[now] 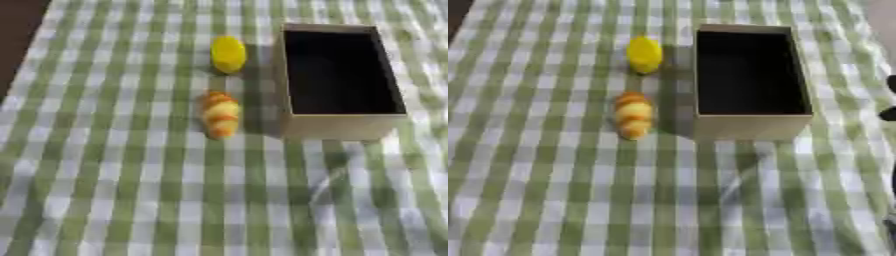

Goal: Pick up objects on the table and place them in the box.

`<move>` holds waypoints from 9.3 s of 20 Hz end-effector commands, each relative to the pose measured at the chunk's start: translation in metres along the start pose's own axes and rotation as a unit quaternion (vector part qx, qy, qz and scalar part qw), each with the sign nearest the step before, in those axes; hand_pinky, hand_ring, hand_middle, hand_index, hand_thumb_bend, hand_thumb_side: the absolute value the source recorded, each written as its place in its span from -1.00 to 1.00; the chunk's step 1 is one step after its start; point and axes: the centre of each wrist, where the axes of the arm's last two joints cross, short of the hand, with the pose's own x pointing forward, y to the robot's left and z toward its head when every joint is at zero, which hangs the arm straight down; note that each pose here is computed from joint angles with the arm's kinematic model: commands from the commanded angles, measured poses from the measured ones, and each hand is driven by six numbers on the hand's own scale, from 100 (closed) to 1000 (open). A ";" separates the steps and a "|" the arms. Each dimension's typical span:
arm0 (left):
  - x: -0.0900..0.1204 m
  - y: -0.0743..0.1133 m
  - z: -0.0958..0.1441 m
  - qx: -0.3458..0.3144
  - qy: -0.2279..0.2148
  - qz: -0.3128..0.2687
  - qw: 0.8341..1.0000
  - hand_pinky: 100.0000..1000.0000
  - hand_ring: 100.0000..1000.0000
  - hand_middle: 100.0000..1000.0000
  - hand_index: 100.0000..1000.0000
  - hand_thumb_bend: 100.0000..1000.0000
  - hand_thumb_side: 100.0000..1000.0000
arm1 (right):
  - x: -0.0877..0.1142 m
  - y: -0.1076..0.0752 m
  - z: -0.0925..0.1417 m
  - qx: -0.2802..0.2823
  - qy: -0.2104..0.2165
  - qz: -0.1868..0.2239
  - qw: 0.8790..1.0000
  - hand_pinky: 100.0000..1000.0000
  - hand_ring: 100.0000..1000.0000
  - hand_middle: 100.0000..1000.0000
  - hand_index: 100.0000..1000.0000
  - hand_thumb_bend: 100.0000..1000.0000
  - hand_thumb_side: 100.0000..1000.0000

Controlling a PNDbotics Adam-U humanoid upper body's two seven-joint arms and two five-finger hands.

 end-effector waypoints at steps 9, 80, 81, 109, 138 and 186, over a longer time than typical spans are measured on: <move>0.009 0.007 -0.013 -0.064 -0.013 -0.036 0.997 0.64 0.22 0.42 0.71 -1.00 0.04 | 0.004 -0.005 -0.005 0.014 -0.014 0.010 1.000 0.81 0.65 -0.03 0.47 -1.00 -0.07; -0.083 -0.067 -0.037 -0.723 0.126 -0.326 0.596 0.55 0.62 0.55 0.75 -0.27 -0.86 | 0.001 0.011 -0.009 0.053 0.045 -0.020 0.997 0.84 0.62 -0.13 0.44 -1.00 -0.05; -0.086 -0.066 -0.036 -0.722 0.128 -0.328 0.596 0.54 0.61 0.55 0.75 -0.28 -0.86 | 0.001 0.011 -0.009 0.054 0.046 -0.021 0.997 0.84 0.62 -0.14 0.44 -1.00 -0.05; -0.110 -0.092 -0.073 -0.669 0.103 -0.339 0.653 0.58 0.68 0.62 0.80 -0.44 -0.90 | -0.001 0.019 -0.015 0.066 0.058 -0.052 0.995 0.85 0.62 -0.16 0.44 -1.00 -0.05; -0.085 -0.083 -0.100 -0.559 0.071 -0.338 0.753 0.22 0.14 0.07 0.24 -1.00 -0.93 | 0.000 0.020 -0.012 0.063 0.078 -0.065 0.993 0.86 0.62 -0.18 0.44 -1.00 -0.06; -0.157 -0.170 -0.106 -0.485 0.056 -0.354 0.797 0.23 0.12 0.10 0.31 -0.99 -1.00 | -0.005 0.029 -0.038 0.067 0.078 -0.130 0.986 0.88 0.62 -0.19 0.44 -1.00 -0.06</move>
